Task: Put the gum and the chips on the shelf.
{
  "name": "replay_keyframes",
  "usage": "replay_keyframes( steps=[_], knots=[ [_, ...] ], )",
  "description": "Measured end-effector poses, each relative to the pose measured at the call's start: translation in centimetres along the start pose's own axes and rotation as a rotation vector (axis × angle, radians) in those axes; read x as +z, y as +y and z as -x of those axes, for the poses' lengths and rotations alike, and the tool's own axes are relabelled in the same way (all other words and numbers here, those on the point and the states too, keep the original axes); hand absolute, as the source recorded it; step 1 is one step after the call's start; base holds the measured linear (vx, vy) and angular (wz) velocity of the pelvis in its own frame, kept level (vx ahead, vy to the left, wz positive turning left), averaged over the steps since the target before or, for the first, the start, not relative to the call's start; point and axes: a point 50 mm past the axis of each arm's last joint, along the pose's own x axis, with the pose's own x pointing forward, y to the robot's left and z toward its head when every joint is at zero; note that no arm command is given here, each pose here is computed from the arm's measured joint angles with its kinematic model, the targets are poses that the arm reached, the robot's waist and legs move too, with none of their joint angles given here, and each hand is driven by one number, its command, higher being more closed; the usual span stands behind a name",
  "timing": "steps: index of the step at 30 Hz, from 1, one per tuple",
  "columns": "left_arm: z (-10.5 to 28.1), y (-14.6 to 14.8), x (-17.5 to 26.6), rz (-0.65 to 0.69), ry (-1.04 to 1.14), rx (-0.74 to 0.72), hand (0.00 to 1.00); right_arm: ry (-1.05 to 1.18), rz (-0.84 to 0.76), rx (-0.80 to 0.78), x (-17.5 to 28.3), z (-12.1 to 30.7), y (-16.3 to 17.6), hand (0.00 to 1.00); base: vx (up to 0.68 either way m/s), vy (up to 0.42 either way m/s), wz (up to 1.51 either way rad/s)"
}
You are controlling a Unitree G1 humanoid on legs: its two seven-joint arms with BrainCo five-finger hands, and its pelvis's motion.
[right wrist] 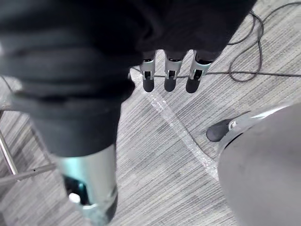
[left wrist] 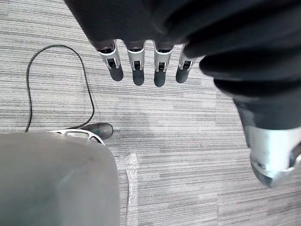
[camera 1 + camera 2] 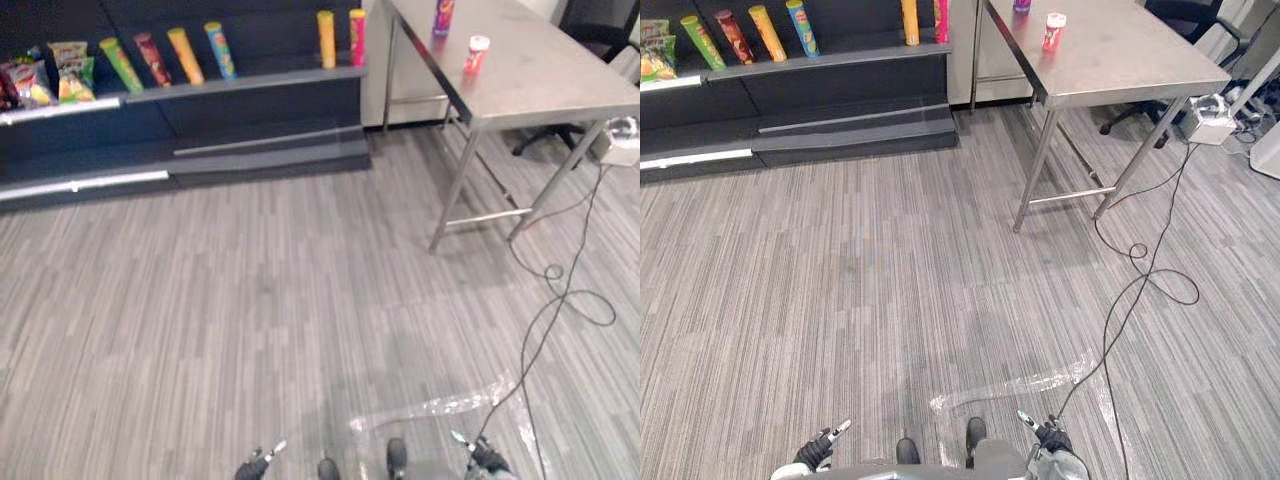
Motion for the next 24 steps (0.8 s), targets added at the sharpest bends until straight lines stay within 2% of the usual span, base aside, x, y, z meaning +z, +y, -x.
replay_keyframes(
  steps=[7, 12, 19, 24],
  knots=[
    [-0.4, -0.1, 2.0, 0.073, -0.073, 0.008, 0.00, -0.001, 0.013, -0.059, -0.4, 0.4, -1.4, 0.00, 0.05, -0.141, 0.21],
    [-0.6, -0.6, 3.2, 0.107, -0.105, -0.007, 0.00, -0.026, 0.021, -0.069, 0.6, 0.1, -1.7, 0.00, 0.15, 0.059, 0.04],
    [-0.9, -1.8, 4.7, 0.168, -0.154, -0.041, 0.00, -0.064, 0.051, -0.015, 2.2, -0.6, 0.2, 0.00, 0.39, 0.304, -0.29],
    [-1.0, -1.3, 6.1, 0.167, -0.196, -0.030, 0.00, -0.025, 0.014, 0.036, 0.9, -0.4, 1.9, 0.00, 0.56, 0.331, -0.27]
  ],
)
